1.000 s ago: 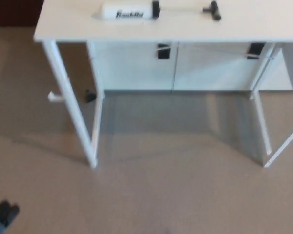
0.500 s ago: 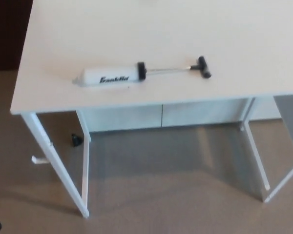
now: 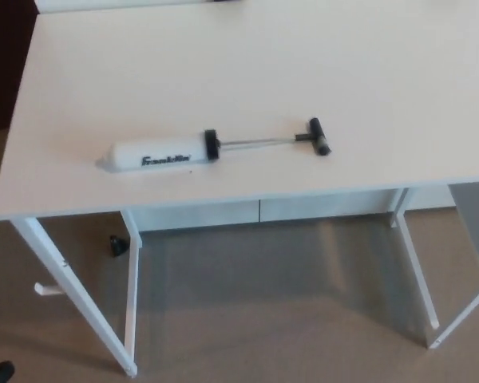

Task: The robot walks towards a desk on which an air pump is kept in the middle. It lifts it up and holds it with its left hand and uses its right hand to compress it by pushing its handle inwards.

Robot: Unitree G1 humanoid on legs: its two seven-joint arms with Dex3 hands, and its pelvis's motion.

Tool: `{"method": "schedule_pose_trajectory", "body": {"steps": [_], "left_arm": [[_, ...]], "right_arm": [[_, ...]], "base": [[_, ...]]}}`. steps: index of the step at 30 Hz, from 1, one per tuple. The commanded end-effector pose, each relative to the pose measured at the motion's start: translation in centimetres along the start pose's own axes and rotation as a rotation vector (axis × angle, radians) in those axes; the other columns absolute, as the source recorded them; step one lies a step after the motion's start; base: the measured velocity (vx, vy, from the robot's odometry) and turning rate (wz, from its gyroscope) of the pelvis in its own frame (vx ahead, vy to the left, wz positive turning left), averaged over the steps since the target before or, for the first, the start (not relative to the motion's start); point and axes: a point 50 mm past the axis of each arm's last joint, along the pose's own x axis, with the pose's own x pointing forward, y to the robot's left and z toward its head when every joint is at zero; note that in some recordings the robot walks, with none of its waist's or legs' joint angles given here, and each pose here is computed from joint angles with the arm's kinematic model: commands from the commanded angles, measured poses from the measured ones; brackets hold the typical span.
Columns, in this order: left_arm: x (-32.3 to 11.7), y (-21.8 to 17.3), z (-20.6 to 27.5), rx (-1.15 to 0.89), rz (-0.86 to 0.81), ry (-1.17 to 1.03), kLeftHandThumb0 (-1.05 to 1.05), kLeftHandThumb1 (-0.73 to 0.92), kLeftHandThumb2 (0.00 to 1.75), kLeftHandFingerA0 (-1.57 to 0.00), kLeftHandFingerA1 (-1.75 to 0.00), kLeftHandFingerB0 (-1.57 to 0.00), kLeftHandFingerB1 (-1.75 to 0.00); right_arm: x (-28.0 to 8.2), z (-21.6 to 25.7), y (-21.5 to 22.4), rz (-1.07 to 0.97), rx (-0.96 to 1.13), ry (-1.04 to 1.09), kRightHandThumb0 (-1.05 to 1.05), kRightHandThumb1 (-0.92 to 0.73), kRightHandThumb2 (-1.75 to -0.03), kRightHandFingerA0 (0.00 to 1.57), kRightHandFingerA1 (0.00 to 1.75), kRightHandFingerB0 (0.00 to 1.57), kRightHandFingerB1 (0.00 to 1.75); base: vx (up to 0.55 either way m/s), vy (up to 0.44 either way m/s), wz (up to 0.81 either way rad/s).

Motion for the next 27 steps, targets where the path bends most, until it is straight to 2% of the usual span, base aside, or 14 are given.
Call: {"method": "schedule_pose_trajectory", "body": {"steps": [1, 5, 6, 10, 11, 14, 15, 16, 17, 24, 25, 27], "left_arm": [[-0.1, 0.7, 0.7, 0.046, 0.02, 0.041, -0.23, 0.72, 0.61, -0.43, -0.38, -0.32, -0.34], [0.0, 0.6, 1.1, 0.05, 0.018, 0.044, -0.24, 0.74, 0.63, -0.43, -0.38, -0.31, -0.33], [0.1, 0.5, 1.2, 0.054, 0.017, 0.044, -0.24, 0.77, 0.64, -0.42, -0.38, -0.3, -0.33], [0.2, 0.5, 1.4, 0.05, 0.019, 0.046, -0.25, 0.76, 0.63, -0.42, -0.38, -0.3, -0.33], [0.2, 0.5, 1.4, 0.047, 0.024, 0.046, -0.25, 0.75, 0.63, -0.43, -0.38, -0.32, -0.34], [0.2, 0.5, 1.5, 0.045, 0.03, 0.047, -0.25, 0.75, 0.63, -0.43, -0.38, -0.32, -0.34], [0.2, 0.5, 1.5, 0.041, 0.032, 0.043, -0.26, 0.75, 0.62, -0.43, -0.38, -0.32, -0.34], [0.1, 0.5, 1.6, 0.038, 0.033, 0.041, -0.26, 0.75, 0.62, -0.43, -0.38, -0.32, -0.34], [0.1, 0.6, 1.6, 0.032, 0.034, 0.038, -0.26, 0.74, 0.63, -0.42, -0.38, -0.32, -0.34], [0.1, 0.6, 1.7, 0.037, 0.029, 0.041, -0.26, 0.74, 0.63, -0.42, -0.38, -0.31, -0.34], [0.1, 0.6, 1.7, 0.039, 0.031, 0.041, -0.26, 0.74, 0.63, -0.44, -0.38, -0.33, -0.34], [0.1, 0.6, 1.7, 0.04, 0.035, 0.041, -0.26, 0.74, 0.63, -0.44, -0.38, -0.33, -0.34]], "right_arm": [[0.0, 0.3, 0.0, 0.01, 0.006, -0.037, -0.3, -0.7, -0.61, 0.57, 0.43, 0.38, 0.36], [0.1, 0.3, 0.0, 0.001, 0.011, -0.035, -0.29, -0.7, -0.61, 0.59, 0.43, 0.39, 0.36], [0.1, 0.2, 0.0, 0.0, 0.012, -0.036, -0.37, -0.6, -0.74, 0.55, 0.51, 0.36, 0.44], [0.1, 0.2, -0.1, -0.006, 0.012, -0.035, -0.38, -0.59, -0.74, 0.56, 0.51, 0.36, 0.44], [0.1, 0.2, -0.1, -0.005, 0.01, -0.037, -0.3, -0.69, -0.61, 0.59, 0.43, 0.39, 0.36], [0.1, 0.2, -0.2, -0.003, 0.009, -0.039, -0.3, -0.69, -0.61, 0.59, 0.43, 0.39, 0.36], [0.1, 0.2, -0.1, -0.004, 0.002, -0.041, -0.39, -0.59, -0.74, 0.55, 0.51, 0.37, 0.44], [0.1, 0.2, -0.1, -0.005, -0.003, -0.042, -0.39, -0.59, -0.74, 0.55, 0.51, 0.37, 0.44], [0.1, 0.2, -0.1, -0.003, -0.003, -0.042, -0.3, -0.7, -0.61, 0.6, 0.43, 0.41, 0.36], [0.1, 0.0, -0.1, -0.003, 0.012, -0.04, -0.29, -0.7, -0.6, 0.61, 0.44, 0.42, 0.37], [0.1, 0.0, -0.1, -0.003, 0.01, -0.04, -0.38, -0.6, -0.74, 0.55, 0.51, 0.38, 0.44], [0.1, 0.0, -0.1, -0.001, 0.007, -0.041, -0.38, -0.6, -0.74, 0.55, 0.51, 0.38, 0.44]], "base": [[0.12, 0.161, -0.11], [0.08, 0.186, 0.04], [0.1, 0.095, 0.06], [0.1, 0.012, 0.09], [0.1, -0.028, 0.08], [0.11, -0.086, 0.08], [0.12, -0.144, -0.17], [0.12, -0.221, 0.57], [0.12, -0.209, 0.17], [0.05, -0.115, -0.07], [-0.01, 0.016, -0.08], [0.0, 0.085, -0.09]]}}
